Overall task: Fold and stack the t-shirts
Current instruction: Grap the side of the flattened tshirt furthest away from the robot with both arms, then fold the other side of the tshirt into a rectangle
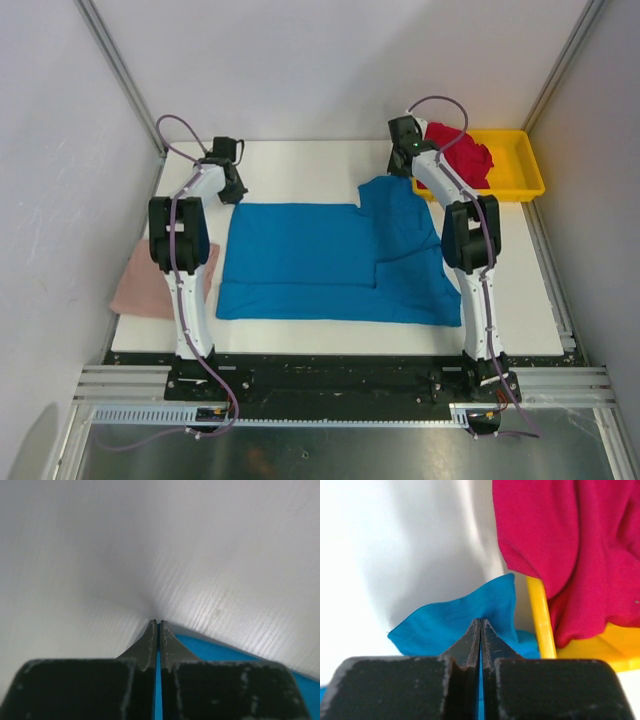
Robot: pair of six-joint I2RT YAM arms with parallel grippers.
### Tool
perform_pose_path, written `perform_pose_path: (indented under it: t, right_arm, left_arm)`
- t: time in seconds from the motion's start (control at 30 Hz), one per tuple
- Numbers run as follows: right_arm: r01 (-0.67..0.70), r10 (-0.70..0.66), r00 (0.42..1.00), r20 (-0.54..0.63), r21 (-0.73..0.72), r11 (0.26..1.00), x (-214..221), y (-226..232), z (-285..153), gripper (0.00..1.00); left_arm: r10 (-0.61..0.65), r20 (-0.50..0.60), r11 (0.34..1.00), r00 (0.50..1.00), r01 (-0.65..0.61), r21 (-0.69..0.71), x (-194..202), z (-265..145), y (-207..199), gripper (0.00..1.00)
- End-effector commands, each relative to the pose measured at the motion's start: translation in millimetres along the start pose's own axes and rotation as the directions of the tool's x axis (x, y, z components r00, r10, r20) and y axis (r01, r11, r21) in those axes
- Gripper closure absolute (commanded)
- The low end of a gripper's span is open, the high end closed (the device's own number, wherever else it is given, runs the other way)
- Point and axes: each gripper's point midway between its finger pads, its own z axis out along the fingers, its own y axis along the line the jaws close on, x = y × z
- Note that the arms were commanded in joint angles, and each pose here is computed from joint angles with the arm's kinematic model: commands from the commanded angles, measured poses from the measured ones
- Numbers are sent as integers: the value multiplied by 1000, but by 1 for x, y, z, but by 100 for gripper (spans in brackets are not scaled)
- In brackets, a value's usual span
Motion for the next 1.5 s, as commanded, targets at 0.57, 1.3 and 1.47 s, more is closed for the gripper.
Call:
perform_pose_path:
  t: [0.57, 1.3, 1.47]
  right_arm:
    - [-126, 132, 986, 97, -72, 989, -9, -25, -106, 100]
    - [-210, 200, 975, -92, -105, 972, 130, -85, -196, 100]
    - [-207, 194, 975, -109, -127, 970, 151, -90, -205, 100]
  left_arm:
    - [-20, 132, 998, 991, 12, 64, -11, -80, 16, 100]
    - [-20, 67, 1000, 998, 21, -5, 65, -102, 60, 100]
    - [-38, 37, 999, 999, 38, 2, 78, -98, 61, 100]
